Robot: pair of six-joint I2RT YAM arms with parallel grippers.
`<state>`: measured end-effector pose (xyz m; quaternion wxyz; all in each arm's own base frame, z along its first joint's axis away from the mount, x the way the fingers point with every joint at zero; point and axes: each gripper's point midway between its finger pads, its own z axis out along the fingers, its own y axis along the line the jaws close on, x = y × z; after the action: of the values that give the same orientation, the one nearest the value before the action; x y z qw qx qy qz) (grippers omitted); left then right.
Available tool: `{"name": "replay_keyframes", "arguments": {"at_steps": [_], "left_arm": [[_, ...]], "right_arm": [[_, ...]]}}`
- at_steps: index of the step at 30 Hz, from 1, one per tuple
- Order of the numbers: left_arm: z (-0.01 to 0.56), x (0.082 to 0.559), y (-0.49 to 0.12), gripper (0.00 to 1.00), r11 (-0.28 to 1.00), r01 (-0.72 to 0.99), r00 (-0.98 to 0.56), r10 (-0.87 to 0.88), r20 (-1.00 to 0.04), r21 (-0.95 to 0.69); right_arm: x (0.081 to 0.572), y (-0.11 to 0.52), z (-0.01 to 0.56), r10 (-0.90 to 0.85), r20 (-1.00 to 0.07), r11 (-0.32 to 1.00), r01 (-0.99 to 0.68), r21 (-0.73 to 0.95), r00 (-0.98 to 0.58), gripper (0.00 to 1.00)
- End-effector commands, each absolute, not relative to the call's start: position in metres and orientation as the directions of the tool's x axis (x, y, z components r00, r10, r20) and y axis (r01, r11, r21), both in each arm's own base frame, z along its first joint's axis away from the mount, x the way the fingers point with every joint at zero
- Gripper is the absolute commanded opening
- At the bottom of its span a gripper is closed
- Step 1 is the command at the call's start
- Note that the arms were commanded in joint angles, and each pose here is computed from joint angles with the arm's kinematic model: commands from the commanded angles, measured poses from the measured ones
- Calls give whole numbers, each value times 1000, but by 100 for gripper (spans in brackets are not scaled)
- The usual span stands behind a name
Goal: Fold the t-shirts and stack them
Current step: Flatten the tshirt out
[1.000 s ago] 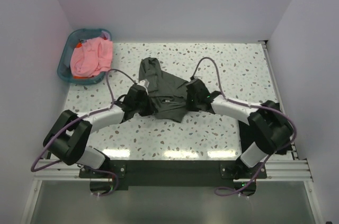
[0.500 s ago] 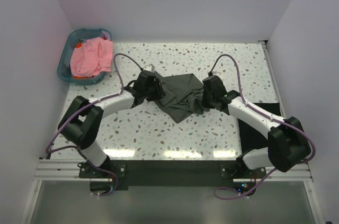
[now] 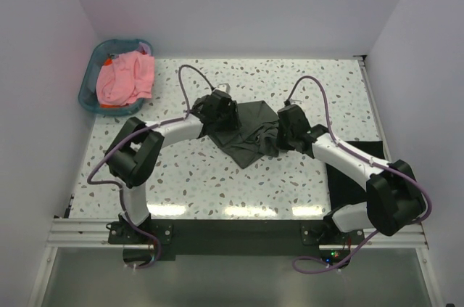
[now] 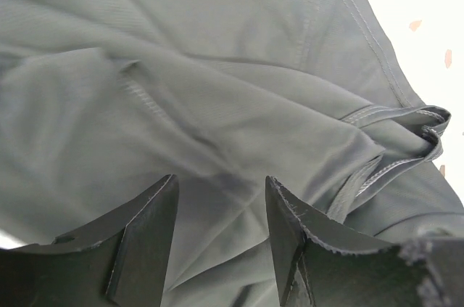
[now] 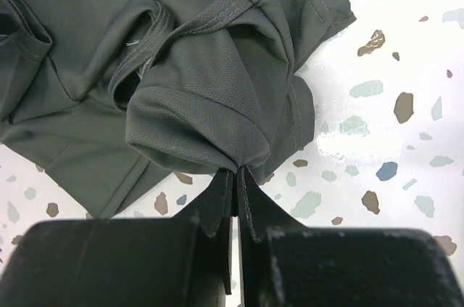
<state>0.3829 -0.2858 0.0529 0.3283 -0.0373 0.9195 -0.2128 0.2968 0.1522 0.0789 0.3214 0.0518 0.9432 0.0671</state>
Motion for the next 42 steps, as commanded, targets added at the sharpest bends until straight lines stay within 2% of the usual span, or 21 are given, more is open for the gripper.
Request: {"name": "replay_keyframes", "arguments": {"at_steps": [1, 6, 10, 15, 16, 17, 23, 28, 29, 30, 33, 42], "left_arm": [[50, 388, -297, 56, 933, 108, -773, -138, -619, -342], [38, 388, -295, 53, 952, 97, -780, -108, -616, -289], [34, 389, -296, 43, 956, 99, -785, -95, -612, -276], [40, 390, -297, 16, 956, 109, -781, -87, -618, -273], [43, 389, -295, 3, 959, 104, -781, -86, -618, -265], [47, 389, -293, 0, 960, 101, -778, -88, -622, -261], [102, 387, -257, 0, 966, 54, -724, -137, -676, -254], [146, 373, -174, 0, 951, -74, -650, -274, -709, -299], [135, 363, -156, 0, 951, -109, -658, -286, -696, -288], [152, 361, -130, 0, 940, -151, -613, -332, -717, -307], [152, 348, -94, 0, 929, -213, -585, -370, -722, -303], [213, 338, -67, 0, 905, -217, -460, -426, -779, -367]], "right_arm": [[301, 157, 81, 133, -615, 985, 32, 172, -778, 0], [300, 157, 81, 134, -616, 984, 29, 176, -776, 0], [300, 157, 81, 133, -617, 984, 27, 178, -775, 0], [301, 155, 85, 140, -622, 983, 31, 183, -770, 0], [302, 154, 85, 142, -623, 982, 32, 184, -769, 0], [302, 154, 88, 146, -626, 982, 35, 186, -766, 0], [308, 142, 104, 171, -647, 979, 56, 195, -743, 0], [314, 120, 123, 226, -663, 970, 105, 218, -714, 0], [315, 118, 132, 236, -676, 968, 106, 228, -698, 0], [317, 111, 136, 251, -680, 965, 122, 232, -689, 0], [319, 101, 153, 281, -697, 957, 137, 256, -660, 0], [328, 94, 201, 308, -747, 949, 134, 286, -589, 0]]}}
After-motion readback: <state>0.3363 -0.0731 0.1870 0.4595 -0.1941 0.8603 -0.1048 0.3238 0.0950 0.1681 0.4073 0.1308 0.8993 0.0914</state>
